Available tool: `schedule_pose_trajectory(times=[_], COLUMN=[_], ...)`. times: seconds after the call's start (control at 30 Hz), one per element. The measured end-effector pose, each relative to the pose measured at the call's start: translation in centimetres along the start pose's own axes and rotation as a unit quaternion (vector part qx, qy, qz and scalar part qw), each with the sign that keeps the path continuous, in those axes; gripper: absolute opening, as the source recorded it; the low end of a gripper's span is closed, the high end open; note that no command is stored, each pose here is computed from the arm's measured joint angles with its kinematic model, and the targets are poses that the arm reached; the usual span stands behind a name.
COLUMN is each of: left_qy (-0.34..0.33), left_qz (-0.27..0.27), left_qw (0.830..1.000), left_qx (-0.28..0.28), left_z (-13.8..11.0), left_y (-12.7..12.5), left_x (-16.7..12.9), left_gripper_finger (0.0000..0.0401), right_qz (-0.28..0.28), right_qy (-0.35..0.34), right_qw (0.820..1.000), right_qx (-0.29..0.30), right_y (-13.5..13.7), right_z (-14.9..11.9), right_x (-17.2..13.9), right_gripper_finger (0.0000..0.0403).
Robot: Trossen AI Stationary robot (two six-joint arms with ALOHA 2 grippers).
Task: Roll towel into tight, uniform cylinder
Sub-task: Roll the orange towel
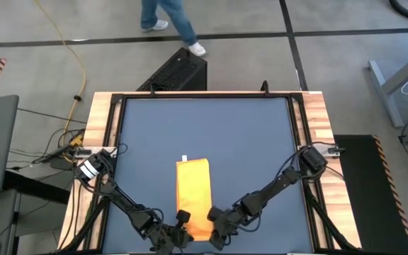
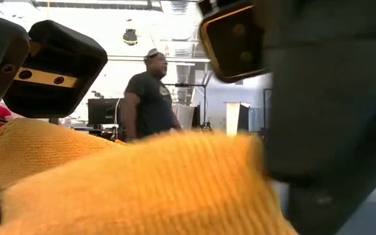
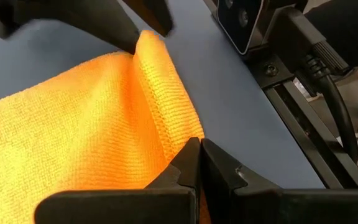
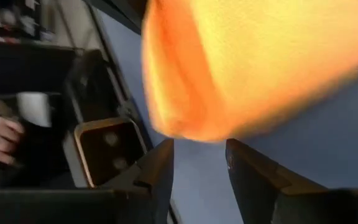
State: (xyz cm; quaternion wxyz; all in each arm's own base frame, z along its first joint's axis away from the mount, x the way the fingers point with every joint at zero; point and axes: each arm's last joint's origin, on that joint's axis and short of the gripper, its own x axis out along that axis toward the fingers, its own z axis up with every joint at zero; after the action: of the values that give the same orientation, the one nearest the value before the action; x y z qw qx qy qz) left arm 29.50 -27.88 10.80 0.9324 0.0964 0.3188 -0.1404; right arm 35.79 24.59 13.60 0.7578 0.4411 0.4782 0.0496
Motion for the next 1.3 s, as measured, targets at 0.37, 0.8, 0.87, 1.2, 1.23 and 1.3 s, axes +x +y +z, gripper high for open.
schedule_pose_trajectory(times=[0.37,0.8,0.87,1.2,1.23,1.3], left_qy=[0.006,0.017,0.017,0.018,0.018,0.019], left_qz=[-0.015,-0.028,-0.028,-0.023,-0.023,-0.022], left_qw=[1.000,0.998,0.998,0.996,0.996,0.996], left_qx=[-0.018,-0.050,-0.051,-0.079,-0.081,-0.082], left_z=[-0.1,-0.2,-0.2,-0.1,-0.1,-0.1], left_y=[0.0,-0.1,-0.1,0.6,0.6,0.6], left_x=[0.0,0.0,0.0,0.3,0.3,0.3], left_gripper_finger=[0.0000,0.0000,0.0000,0.0000,0.0000,0.0000], right_qz=[-0.135,-0.206,-0.221,-0.324,-0.333,-0.347], right_qy=[-0.168,-0.281,-0.276,-0.299,-0.304,-0.318], right_qw=[0.960,0.911,0.909,0.875,0.870,0.859], right_qx=[-0.179,-0.222,-0.220,-0.199,-0.200,-0.199], right_y=[1.1,-7.0,-8.0,-10.3,-10.3,-10.3], right_z=[2.2,15.7,16.4,17.5,17.5,17.6], right_x=[-5.2,-4.4,-4.6,-5.1,-5.1,-5.3], right_gripper_finger=[0.0166,0.0083,0.0068,0.0020,0.0019,0.0019])
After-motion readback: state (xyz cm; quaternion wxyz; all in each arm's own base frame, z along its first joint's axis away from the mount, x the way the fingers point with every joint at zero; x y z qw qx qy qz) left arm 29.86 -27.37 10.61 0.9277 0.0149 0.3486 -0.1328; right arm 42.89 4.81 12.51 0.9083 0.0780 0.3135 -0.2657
